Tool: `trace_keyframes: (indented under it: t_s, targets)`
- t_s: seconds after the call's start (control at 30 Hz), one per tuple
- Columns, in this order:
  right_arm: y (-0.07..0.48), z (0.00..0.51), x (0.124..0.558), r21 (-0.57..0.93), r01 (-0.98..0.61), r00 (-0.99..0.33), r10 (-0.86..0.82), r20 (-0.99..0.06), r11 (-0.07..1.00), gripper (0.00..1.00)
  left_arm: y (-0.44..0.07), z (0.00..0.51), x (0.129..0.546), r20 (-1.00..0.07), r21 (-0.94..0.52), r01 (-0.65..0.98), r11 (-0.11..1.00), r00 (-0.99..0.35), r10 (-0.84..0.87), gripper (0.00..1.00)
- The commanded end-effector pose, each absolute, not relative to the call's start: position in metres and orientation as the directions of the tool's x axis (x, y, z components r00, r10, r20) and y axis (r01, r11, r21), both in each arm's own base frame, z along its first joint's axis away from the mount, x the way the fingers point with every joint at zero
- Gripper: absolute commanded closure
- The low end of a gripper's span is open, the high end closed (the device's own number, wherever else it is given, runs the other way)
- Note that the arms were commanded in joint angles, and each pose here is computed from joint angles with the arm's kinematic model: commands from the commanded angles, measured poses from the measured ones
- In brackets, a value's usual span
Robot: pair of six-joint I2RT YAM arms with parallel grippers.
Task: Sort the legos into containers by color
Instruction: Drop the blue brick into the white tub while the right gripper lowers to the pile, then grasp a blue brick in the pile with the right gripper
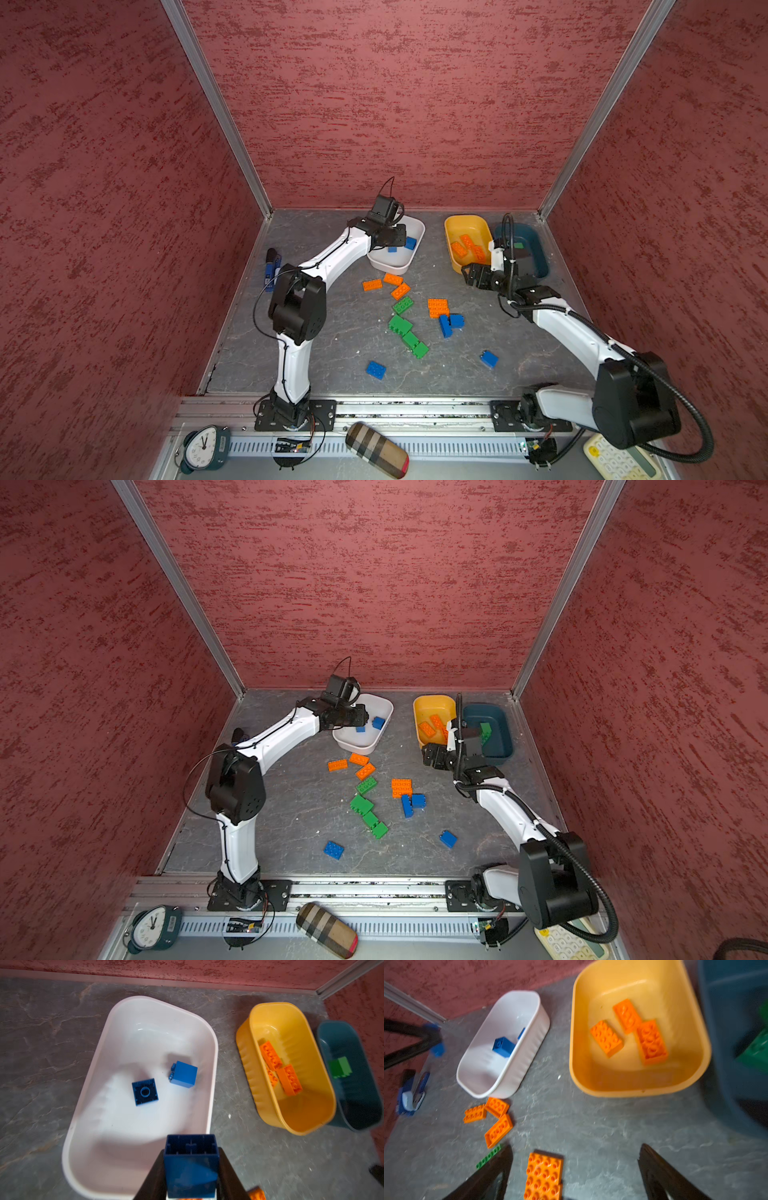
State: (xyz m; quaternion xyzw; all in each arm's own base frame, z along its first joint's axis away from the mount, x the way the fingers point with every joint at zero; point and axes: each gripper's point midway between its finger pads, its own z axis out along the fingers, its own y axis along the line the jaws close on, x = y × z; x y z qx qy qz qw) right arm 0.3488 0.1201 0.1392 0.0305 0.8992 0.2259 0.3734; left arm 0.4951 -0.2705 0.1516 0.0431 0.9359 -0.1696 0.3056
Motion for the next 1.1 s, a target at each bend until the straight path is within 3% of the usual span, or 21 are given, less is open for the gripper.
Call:
trace_keyframes:
  t_s: [0.0, 0.07, 0.13, 0.27, 0.53, 0.67, 0.77, 0.87, 1.07]
  targets:
    - [0.143, 0.124, 0.316, 0.503, -0.095, -0.808, 0.228, -0.544, 0.859, 0.06, -0.266, 0.133, 0.505, -0.532, -0.275, 0.104, 0.956, -0.845, -0.060, 0.75]
    - [0.146, 0.107, 0.301, 0.461, -0.057, -0.841, 0.206, -0.500, 0.886, 0.09, -0.269, 0.132, 0.507, -0.520, -0.274, 0.101, 0.956, -0.852, -0.060, 0.59]
    - [0.144, 0.091, 0.288, 0.395, -0.022, -0.870, 0.177, -0.460, 0.918, 0.11, -0.277, 0.141, 0.506, -0.539, -0.281, 0.130, 0.951, -0.841, -0.044, 0.33]
    - [0.148, 0.072, 0.264, 0.381, -0.018, -0.916, 0.137, -0.376, 0.925, 0.21, -0.287, 0.168, 0.498, -0.591, -0.303, 0.193, 0.933, -0.806, -0.025, 0.01]
    - [0.180, 0.076, 0.212, 0.464, -0.053, -0.945, 0.106, -0.310, 0.884, 0.22, -0.281, 0.209, 0.473, -0.613, -0.413, 0.219, 0.884, -0.784, -0.092, 0.01]
    - [0.196, 0.075, 0.206, 0.493, -0.089, -0.943, 0.086, -0.321, 0.865, 0.26, -0.274, 0.225, 0.458, -0.618, -0.489, 0.222, 0.844, -0.770, -0.156, 0.01]
    - [0.206, 0.068, 0.216, 0.436, -0.118, -0.938, 0.044, -0.344, 0.892, 0.31, -0.271, 0.234, 0.447, -0.617, -0.536, 0.238, 0.810, -0.766, -0.182, 0.01]
    - [0.201, 0.053, 0.225, 0.284, -0.140, -0.917, -0.016, -0.399, 0.949, 0.35, -0.259, 0.235, 0.440, -0.621, -0.532, 0.216, 0.819, -0.757, -0.204, 0.01]
    - [0.216, 0.038, 0.239, 0.247, -0.213, -0.899, -0.091, -0.428, 0.945, 0.43, -0.233, 0.223, 0.428, -0.596, -0.519, 0.142, 0.843, -0.767, -0.237, 0.01]
